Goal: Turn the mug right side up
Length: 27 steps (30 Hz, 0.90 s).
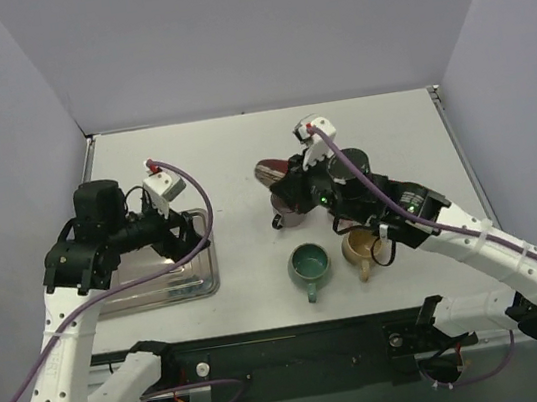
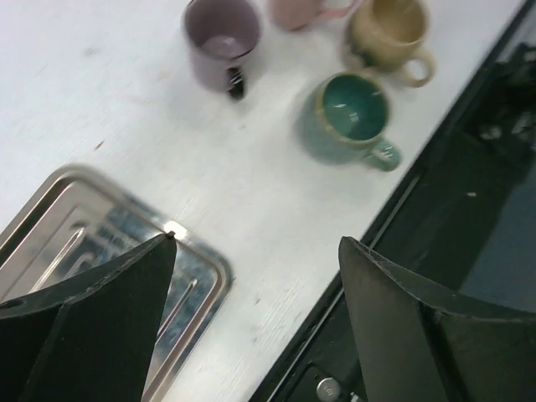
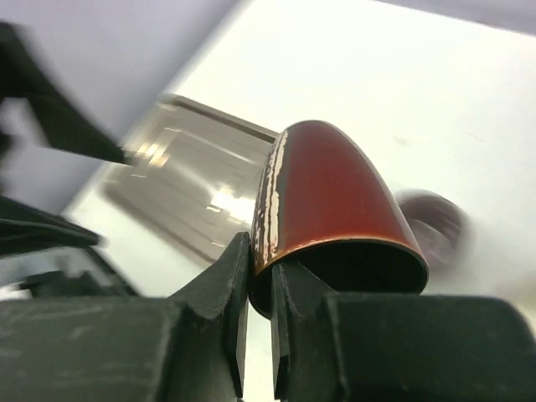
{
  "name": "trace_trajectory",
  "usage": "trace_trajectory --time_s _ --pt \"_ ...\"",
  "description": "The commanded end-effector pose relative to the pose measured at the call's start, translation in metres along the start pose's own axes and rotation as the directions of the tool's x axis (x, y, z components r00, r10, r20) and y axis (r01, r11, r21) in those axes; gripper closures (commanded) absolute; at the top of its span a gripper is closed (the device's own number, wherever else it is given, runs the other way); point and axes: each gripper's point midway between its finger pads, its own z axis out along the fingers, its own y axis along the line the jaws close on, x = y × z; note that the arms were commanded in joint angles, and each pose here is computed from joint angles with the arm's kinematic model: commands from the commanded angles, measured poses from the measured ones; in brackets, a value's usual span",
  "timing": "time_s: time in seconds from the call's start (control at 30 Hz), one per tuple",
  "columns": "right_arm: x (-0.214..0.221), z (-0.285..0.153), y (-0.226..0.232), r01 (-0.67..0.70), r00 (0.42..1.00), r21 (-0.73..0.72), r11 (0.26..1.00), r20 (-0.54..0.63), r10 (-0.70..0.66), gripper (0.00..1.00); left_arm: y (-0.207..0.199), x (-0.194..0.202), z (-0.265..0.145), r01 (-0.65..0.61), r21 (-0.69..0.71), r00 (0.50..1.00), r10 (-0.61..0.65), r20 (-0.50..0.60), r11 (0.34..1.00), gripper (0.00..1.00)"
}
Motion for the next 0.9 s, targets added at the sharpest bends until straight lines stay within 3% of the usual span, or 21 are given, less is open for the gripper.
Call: trace_trajectory --time_s 0.0,0.1,0.2,0.4,0.7,0.87 --pt "0.014 -0.097 -0.128 0.223 0.958 0.537 0.814 -0.274 -0.082 1.0 0.066 0.035 -0.01 -0.028 -0.335 0.993 -0.011 -0.114 0.942 0.11" --pt "0.05 -0.147 -0.178 0.295 0.905 0.672 0.679 -0.425 0.027 1.0 0.094 0.064 -0.005 -0.005 -0.409 0.983 -0.07 -0.168 0.912 0.11" --pt "0.099 -0.184 -0.22 0.249 0.865 0.772 0.585 -0.449 0.224 1.0 0.12 0.076 0.002 0.03 -0.449 0.982 -0.11 -0.152 0.893 0.1" --pt "0.172 -0.184 -0.259 -0.004 0.833 0.837 0.548 -0.3 0.465 1.0 0.173 0.088 0.009 0.103 -0.571 0.984 -0.168 -0.062 0.815 0.09" --pt "0.243 -0.181 -0.283 -0.094 0.698 0.871 0.482 -0.288 0.656 0.99 0.182 0.104 0.008 0.122 -0.587 0.983 -0.181 -0.043 0.8 0.06" --pt "0.249 -0.183 -0.286 -0.1 0.683 0.875 0.475 -0.287 0.672 0.8 0.182 0.108 0.011 0.134 -0.575 0.981 -0.191 -0.039 0.807 0.06"
